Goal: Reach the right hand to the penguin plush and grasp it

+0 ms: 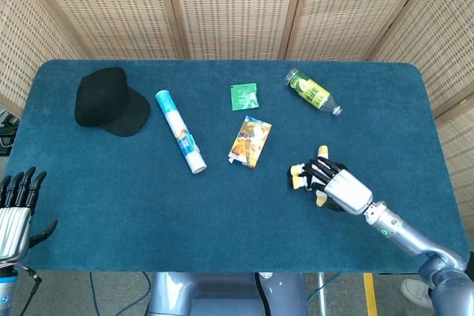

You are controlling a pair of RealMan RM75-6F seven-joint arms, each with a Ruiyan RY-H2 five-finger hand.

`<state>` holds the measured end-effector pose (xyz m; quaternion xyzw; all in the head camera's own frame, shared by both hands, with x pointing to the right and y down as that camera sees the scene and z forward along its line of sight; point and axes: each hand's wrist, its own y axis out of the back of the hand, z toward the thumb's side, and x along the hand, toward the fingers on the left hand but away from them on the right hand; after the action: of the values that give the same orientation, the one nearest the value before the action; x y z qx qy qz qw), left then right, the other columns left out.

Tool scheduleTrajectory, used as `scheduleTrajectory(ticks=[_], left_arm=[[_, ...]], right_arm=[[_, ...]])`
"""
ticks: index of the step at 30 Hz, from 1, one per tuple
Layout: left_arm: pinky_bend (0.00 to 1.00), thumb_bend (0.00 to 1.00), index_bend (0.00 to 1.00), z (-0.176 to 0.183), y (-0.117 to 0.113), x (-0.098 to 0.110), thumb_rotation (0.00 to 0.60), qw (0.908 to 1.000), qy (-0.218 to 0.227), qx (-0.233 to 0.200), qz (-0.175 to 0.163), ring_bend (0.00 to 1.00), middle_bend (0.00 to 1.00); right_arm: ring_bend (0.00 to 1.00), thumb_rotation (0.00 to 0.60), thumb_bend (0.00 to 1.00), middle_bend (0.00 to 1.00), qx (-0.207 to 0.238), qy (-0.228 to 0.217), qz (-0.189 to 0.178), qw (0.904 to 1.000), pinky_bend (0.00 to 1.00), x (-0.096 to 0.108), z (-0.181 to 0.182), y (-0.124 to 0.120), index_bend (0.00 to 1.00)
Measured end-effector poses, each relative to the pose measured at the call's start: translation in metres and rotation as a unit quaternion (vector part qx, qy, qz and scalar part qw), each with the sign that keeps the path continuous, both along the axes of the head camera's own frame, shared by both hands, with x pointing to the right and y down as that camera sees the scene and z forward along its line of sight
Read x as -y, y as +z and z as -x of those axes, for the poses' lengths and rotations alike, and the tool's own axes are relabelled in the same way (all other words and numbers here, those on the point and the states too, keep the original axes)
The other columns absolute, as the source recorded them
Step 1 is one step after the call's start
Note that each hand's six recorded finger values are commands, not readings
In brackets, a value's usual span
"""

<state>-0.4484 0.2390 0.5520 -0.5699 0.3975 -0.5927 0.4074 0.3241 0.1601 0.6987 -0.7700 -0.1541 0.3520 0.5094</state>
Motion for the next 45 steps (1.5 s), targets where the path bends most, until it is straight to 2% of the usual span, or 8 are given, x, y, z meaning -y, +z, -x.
scheduleTrajectory(ticks=[13, 21, 29, 36, 45], left_arm=[[0.00, 0.24, 0.00, 0.002, -0.001, 0.000, 0.600, 1.0000, -0.002, -0.001, -0.002, 0.00, 0.00], [0.00, 0.24, 0.00, 0.002, 0.000, 0.000, 0.600, 1.0000, -0.003, 0.000, -0.001, 0.00, 0.00], [0.00, 0.24, 0.00, 0.002, 0.000, 0.000, 0.600, 1.0000, -0.003, 0.001, 0.001, 0.00, 0.00], [0.00, 0.24, 0.00, 0.002, 0.001, 0.000, 0.600, 1.0000, -0.002, 0.000, 0.002, 0.00, 0.00], [0.00, 0.24, 0.00, 0.002, 0.001, 0.000, 0.600, 1.0000, -0.002, -0.001, 0.002, 0.00, 0.00]], right_arm=[[0.00, 0.600, 0.25, 0.20, -0.002, 0.006, 0.004, 1.0000, 0.13, 0.000, 0.004, 0.007, 0.53], [0.00, 0.600, 0.32, 0.22, -0.001, 0.012, 0.008, 0.9999, 0.13, -0.002, 0.003, 0.009, 0.58], [0.00, 0.600, 0.33, 0.21, 0.001, 0.011, 0.010, 0.9999, 0.13, -0.004, 0.006, 0.012, 0.57], [0.00, 0.600, 0.51, 0.22, 0.005, 0.010, 0.009, 0.9999, 0.13, -0.003, 0.009, 0.012, 0.60], [0.00, 0.600, 0.57, 0.23, 0.000, 0.016, 0.012, 0.9998, 0.13, -0.002, 0.007, 0.014, 0.63]])
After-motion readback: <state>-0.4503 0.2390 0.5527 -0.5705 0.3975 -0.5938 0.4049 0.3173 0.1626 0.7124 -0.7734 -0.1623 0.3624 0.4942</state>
